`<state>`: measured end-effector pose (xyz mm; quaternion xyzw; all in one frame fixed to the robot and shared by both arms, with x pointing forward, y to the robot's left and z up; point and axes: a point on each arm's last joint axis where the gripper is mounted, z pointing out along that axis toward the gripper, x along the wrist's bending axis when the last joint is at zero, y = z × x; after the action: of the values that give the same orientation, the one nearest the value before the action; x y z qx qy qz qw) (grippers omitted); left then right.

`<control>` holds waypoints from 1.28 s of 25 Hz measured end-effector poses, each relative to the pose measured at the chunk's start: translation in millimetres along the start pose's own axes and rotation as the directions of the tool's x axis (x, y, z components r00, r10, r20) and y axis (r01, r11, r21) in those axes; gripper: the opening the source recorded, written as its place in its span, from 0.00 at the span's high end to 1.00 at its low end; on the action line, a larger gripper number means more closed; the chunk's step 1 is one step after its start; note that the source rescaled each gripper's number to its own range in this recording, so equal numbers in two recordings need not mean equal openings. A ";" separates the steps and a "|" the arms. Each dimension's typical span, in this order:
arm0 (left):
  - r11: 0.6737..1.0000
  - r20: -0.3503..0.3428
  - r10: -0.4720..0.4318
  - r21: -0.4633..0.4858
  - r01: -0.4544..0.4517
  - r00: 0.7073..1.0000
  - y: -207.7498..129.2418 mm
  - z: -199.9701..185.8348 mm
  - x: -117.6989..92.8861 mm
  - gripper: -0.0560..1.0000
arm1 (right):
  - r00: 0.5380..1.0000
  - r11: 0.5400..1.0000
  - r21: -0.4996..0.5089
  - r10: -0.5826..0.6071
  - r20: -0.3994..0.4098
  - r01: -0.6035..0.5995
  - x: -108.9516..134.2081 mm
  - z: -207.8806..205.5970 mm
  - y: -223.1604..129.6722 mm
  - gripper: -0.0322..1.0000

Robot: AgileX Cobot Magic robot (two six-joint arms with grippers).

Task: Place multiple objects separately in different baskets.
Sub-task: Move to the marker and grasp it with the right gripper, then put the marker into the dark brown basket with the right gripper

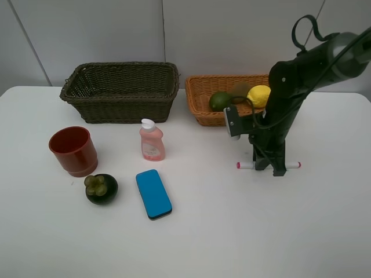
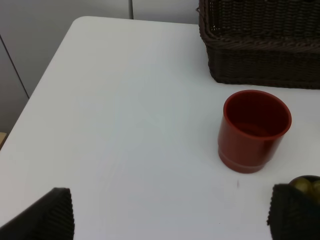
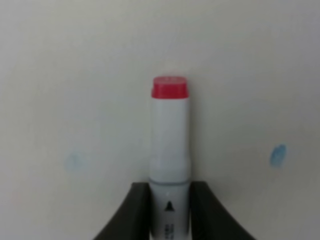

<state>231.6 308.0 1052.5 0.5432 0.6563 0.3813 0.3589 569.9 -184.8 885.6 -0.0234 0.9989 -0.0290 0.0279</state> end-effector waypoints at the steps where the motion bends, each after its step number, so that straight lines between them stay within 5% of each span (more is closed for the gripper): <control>1: 1.000 0.000 0.000 0.000 0.000 1.000 0.0 0.0 0.0 0.00 | 1.000 1.000 0.000 0.000 0.000 0.000 0.0 0.0 0.0 0.97; 12: 1.000 0.000 0.000 0.000 0.000 1.000 0.0 0.0 0.0 0.00 | 1.000 1.000 0.005 -0.002 0.004 0.002 -4.3 -5.8 0.3 0.97; 21: 1.000 0.000 0.000 0.000 0.000 1.000 0.0 0.0 0.0 0.00 | 0.996 0.999 -0.020 0.026 0.080 -0.025 -18.8 -75.5 -0.2 0.97; 25: 1.000 0.000 0.000 0.000 0.000 1.000 0.0 0.0 0.0 0.00 | 0.990 0.995 -0.085 0.067 0.125 -0.056 -20.1 -117.0 1.1 0.97; 32: 1.000 0.000 0.000 0.000 0.000 1.000 0.0 0.0 0.0 0.00 | 0.933 0.947 -0.315 0.172 0.317 -0.068 -31.5 -184.3 14.8 0.97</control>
<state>231.6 308.0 1052.5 0.5432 0.6563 0.3813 0.3589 590.2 -158.1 1070.1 0.0297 0.9713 0.1288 0.1979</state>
